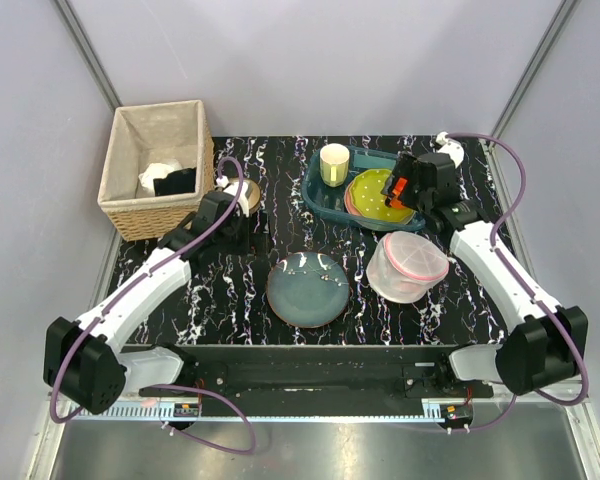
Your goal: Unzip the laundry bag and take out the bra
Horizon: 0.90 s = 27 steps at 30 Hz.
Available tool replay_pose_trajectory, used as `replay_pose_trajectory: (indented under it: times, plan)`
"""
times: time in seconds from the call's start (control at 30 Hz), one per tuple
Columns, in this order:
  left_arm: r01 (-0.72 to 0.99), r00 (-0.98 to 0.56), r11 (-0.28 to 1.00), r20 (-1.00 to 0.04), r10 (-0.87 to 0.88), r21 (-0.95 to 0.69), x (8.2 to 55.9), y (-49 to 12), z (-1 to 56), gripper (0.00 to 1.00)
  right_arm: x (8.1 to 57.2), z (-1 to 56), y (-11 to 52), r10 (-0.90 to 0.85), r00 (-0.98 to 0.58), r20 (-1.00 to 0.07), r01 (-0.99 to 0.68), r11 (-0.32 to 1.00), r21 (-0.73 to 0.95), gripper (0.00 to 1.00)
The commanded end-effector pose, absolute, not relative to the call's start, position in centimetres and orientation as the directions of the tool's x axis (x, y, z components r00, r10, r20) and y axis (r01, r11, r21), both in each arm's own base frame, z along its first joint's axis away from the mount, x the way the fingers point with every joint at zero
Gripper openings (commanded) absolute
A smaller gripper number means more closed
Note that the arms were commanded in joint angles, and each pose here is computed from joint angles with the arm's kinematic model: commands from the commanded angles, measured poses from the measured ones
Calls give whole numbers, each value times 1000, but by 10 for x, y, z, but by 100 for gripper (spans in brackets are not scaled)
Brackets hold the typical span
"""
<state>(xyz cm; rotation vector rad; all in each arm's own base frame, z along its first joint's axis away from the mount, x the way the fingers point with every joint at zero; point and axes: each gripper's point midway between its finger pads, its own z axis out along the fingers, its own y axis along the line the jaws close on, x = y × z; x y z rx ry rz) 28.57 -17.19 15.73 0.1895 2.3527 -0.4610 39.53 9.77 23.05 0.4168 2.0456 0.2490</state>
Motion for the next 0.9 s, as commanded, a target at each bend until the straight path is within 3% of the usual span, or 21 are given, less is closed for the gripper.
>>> replay_pose_trajectory:
  times: [0.0, 0.17, 0.33, 0.6, 0.63, 0.73, 0.77, 0.83, 0.87]
  plan:
    - [190, -715, 962, -699, -1, -195, 301, -159, 171, 99, 373, 249, 89, 382, -433, -817, 182, 924, 335, 100]
    - [125, -746, 983, -666, 2, -136, 307, -149, 162, 99, 343, 230, 82, 348, -541, -765, 210, 938, 277, 100]
    - [100, -750, 970, -657, -74, -223, 312, -163, 165, 99, 317, 197, 122, 282, -713, -642, 62, 938, 342, 100]
    - [88, -783, 941, -607, -138, -327, 306, -182, 163, 99, 281, 135, 107, 296, -783, -547, 205, 953, 222, 96]
    - [93, -783, 936, -606, -141, -338, 305, -184, 163, 99, 278, 128, 102, 303, -783, -543, 230, 953, 200, 92]
    - [111, -795, 919, -588, -147, -379, 301, -195, 162, 99, 271, 105, 84, 311, -781, -541, 295, 948, 120, 67]
    - [110, -798, 918, -584, -146, -380, 302, -196, 161, 99, 270, 104, 83, 310, -782, -541, 298, 948, 112, 39]
    - [122, -797, 919, -589, -134, -374, 302, -199, 161, 99, 268, 112, 83, 316, -772, -552, 297, 947, 125, 7]
    - [125, -796, 919, -591, -132, -373, 302, -200, 161, 99, 268, 125, 83, 330, -745, -580, 291, 943, 161, 0]
